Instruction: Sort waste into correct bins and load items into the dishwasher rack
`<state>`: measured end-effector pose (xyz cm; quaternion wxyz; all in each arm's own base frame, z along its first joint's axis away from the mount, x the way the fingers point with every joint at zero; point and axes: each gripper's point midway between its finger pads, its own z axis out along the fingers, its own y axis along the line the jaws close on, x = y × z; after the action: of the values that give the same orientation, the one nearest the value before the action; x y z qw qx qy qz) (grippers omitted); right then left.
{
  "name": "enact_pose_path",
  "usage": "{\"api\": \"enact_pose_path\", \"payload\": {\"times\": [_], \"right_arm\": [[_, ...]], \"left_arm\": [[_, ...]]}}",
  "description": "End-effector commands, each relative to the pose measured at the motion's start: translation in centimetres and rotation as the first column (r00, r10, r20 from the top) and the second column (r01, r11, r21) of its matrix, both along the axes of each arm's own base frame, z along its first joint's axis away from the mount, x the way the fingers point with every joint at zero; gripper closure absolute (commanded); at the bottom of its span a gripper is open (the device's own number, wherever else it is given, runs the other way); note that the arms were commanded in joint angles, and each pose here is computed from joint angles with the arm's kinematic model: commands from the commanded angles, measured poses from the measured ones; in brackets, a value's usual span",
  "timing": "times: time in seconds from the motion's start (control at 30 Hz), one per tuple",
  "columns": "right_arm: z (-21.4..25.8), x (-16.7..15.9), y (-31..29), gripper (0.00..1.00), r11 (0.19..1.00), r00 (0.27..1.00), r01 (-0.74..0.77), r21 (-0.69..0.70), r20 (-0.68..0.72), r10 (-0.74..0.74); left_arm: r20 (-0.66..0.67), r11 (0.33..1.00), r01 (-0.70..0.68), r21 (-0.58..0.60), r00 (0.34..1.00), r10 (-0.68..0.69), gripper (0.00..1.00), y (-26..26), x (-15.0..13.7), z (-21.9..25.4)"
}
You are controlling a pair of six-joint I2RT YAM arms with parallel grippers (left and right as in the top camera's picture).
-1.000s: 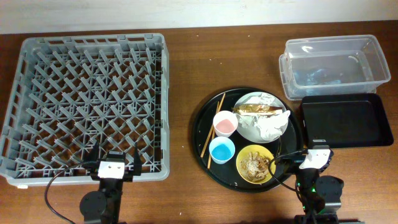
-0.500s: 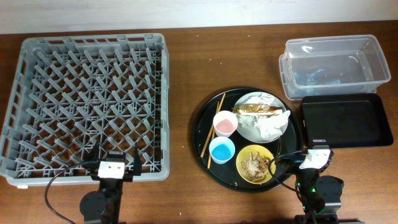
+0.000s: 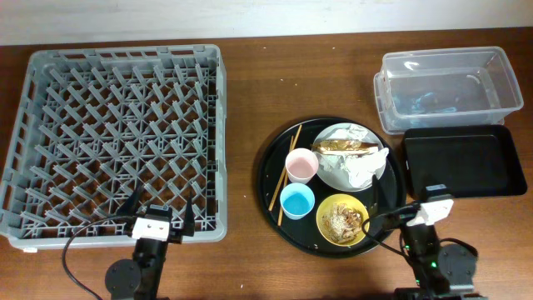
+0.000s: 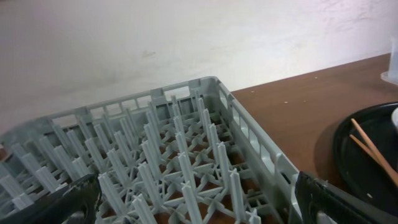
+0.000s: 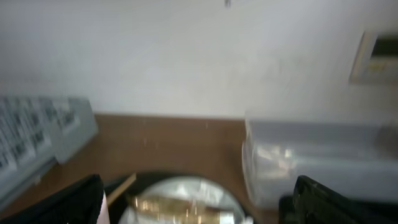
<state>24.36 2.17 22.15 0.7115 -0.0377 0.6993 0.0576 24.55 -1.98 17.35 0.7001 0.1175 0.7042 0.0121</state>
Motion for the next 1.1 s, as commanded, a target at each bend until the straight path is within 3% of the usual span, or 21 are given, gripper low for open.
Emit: {"api": "enact_pose_path", "payload": {"times": [0.0, 0.17, 0.3, 0.4, 0.43, 0.5, 0.6, 0.67, 0.7, 0.73, 0.77, 0.83, 0.9, 0.97, 1.07], "right_arm": [[4.5, -1.3, 0.4, 0.02, 1.000, 0.998, -0.021, -0.003, 0.057, 0.021], [8.3, -2.8, 0.4, 0.02, 0.999, 1.000, -0.018, -0.045, 0.021, 0.019], [9.8, -0.9, 1.1, 0.02, 0.997, 0.967, -0.071, -0.025, -0.249, 0.063], [9.9, 1.4, 2.3, 0.02, 0.990, 0.865, -0.137, 0.031, -0.484, 0.135], [9.6, 2.7, 3.4, 0.02, 0.978, 0.800, -0.190, 0.086, -0.564, 0.205], [8.9, 4.3, 6.1, 0.02, 0.927, 0.714, -0.312, 0.207, -0.593, 0.373], [5.2, 6.6, 9.9, 0.02, 0.786, 0.496, -0.420, 0.453, -0.611, 0.617], [0.2, 9.1, 8.7, 0.02, 0.829, 0.413, -0.153, 0.538, -0.727, 0.548], [-3.3, 10.0, 5.8, 0.01, 0.878, 0.380, 0.165, 0.449, -0.850, 0.364], [-5.4, 9.7, 3.2, 0.01, 0.857, 0.328, 0.408, 0.316, -0.926, 0.186], [-6.4, 9.4, 1.6, 0.01, 0.813, 0.300, 0.552, 0.188, -0.954, 0.017], [-6.9, 9.9, 1.6, 0.02, 0.757, 0.305, 0.647, 0.089, -0.940, -0.151], [-9.2, 11.3, 3.7, 0.02, 0.762, 0.289, 0.644, 0.075, -0.945, -0.151], [-13.5, 12.2, 4.1, 0.01, 0.742, 0.208, 0.671, 0.002, -0.960, -0.186], [-18.4, 13.7, 4.4, 0.02, 0.732, 0.152, 0.680, -0.044, -0.968, -0.200]], "left_arm": [[0.070, 0.999, 0.036, -0.010, 0.997, -0.035, 0.01, -0.7, -0.8, 4.2], [-0.023, 0.997, 0.068, -0.021, 0.997, -0.068, 0.00, -1.2, -0.8, 8.0], [-0.230, 0.996, 0.069, -0.051, 0.970, -0.079, 0.01, -1.2, 1.9, 11.7], [-0.432, 0.995, 0.058, -0.080, 0.898, -0.087, 0.01, -1.0, 5.1, 12.3], [-0.526, 0.994, 0.048, -0.093, 0.845, -0.090, 0.01, -0.9, 6.8, 12.6], [-0.601, 0.994, 0.039, -0.105, 0.794, -0.094, 0.01, -0.8, 8.8, 12.6], [-0.696, 0.992, 0.027, -0.120, 0.711, -0.104, 0.01, -0.7, 11.5, 8.9], [-0.767, 0.991, 0.015, -0.130, 0.633, -0.109, 0.01, -0.6, 12.5, 5.4], [-0.795, 0.988, 0.020, -0.152, 0.592, -0.134, 0.01, -0.9, 12.8, 3.9], [-0.806, 0.986, 0.025, -0.167, 0.572, -0.151, 0.01, -1.2, 13.0, 3.1], [-0.818, 0.986, 0.021, -0.167, 0.556, -0.151, 0.01, -1.1, 13.2, 2.4], [-0.823, 0.986, 0.020, -0.168, 0.547, -0.151, 0.01, -1.2, 13.3, 2.0], [-0.824, 0.986, 0.019, -0.168, 0.546, -0.151, 0.01, -1.1, 13.3, 2.0], [-0.826, 0.985, 0.019, -0.169, 0.543, -0.152, 0.01, -1.2, 13.2, 1.9], [-0.828, 0.986, 0.018, -0.169, 0.540, -0.151, 0.01, -1.1, 13.2, 1.9]]}}
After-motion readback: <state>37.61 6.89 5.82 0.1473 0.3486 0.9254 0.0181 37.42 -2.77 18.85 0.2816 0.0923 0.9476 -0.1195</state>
